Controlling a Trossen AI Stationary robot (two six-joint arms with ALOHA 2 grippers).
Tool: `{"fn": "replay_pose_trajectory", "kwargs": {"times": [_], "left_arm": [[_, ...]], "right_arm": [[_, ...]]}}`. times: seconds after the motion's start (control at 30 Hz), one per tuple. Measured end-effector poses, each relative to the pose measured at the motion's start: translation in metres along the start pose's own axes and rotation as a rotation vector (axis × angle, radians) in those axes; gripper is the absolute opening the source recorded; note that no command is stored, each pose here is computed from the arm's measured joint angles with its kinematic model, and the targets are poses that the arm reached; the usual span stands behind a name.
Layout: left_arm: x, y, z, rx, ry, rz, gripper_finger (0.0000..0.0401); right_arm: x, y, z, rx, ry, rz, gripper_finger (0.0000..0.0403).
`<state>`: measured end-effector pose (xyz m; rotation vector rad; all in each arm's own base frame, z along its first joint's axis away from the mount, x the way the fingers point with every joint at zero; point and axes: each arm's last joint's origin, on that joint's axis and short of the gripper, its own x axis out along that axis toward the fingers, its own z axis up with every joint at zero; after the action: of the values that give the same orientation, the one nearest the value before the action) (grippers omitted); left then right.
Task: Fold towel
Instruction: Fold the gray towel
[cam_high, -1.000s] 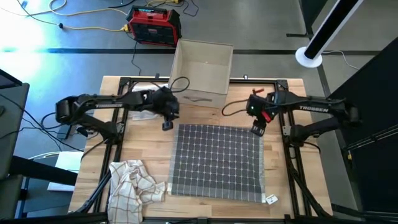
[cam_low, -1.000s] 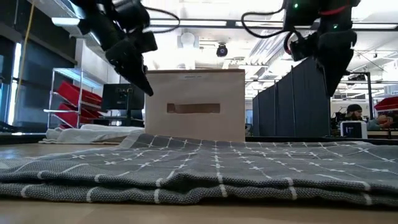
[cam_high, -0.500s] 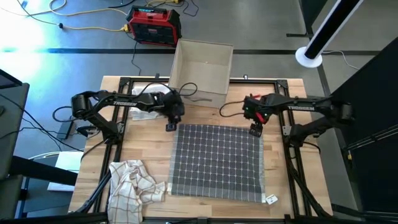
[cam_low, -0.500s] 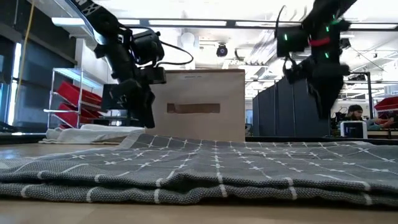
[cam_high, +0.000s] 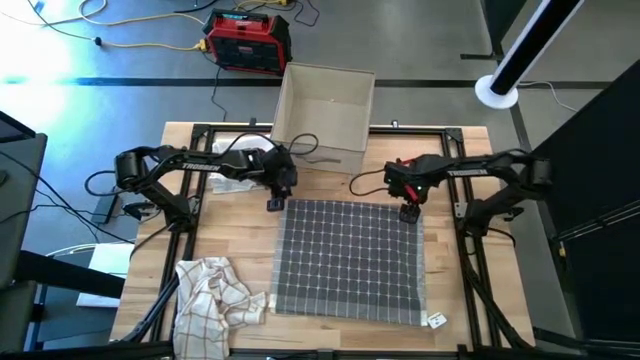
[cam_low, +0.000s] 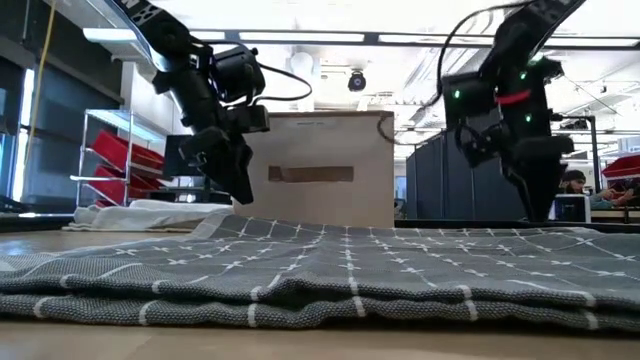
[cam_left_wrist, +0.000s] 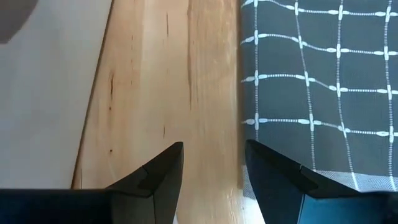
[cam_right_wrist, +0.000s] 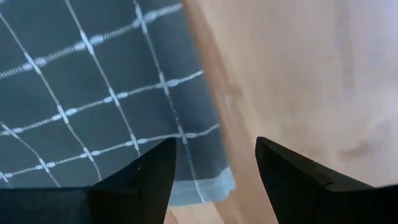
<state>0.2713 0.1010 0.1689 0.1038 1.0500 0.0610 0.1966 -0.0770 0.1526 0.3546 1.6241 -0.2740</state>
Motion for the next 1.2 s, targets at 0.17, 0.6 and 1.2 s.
{"fn": "replay_pose_trajectory", "kwargs": {"times": [0.17, 0.6, 1.2], "left_arm": [[0.000, -0.002, 0.000, 0.004, 0.005, -0.006, 0.0166], [0.001, -0.021, 0.007, 0.074, 0.007, -0.012, 0.0166], [0.017, -0.032, 0.007, -0.067, 0.043, 0.002, 0.0166]], "right_arm": [[0.019, -0.001, 0.006, -0.004, 0.104, -0.005, 0.0208], [0.025, -0.001, 0.007, 0.003, 0.142, -0.031, 0.0014], [0.019, -0.002, 0.011, -0.041, 0.044, -0.058, 0.0001]]}}
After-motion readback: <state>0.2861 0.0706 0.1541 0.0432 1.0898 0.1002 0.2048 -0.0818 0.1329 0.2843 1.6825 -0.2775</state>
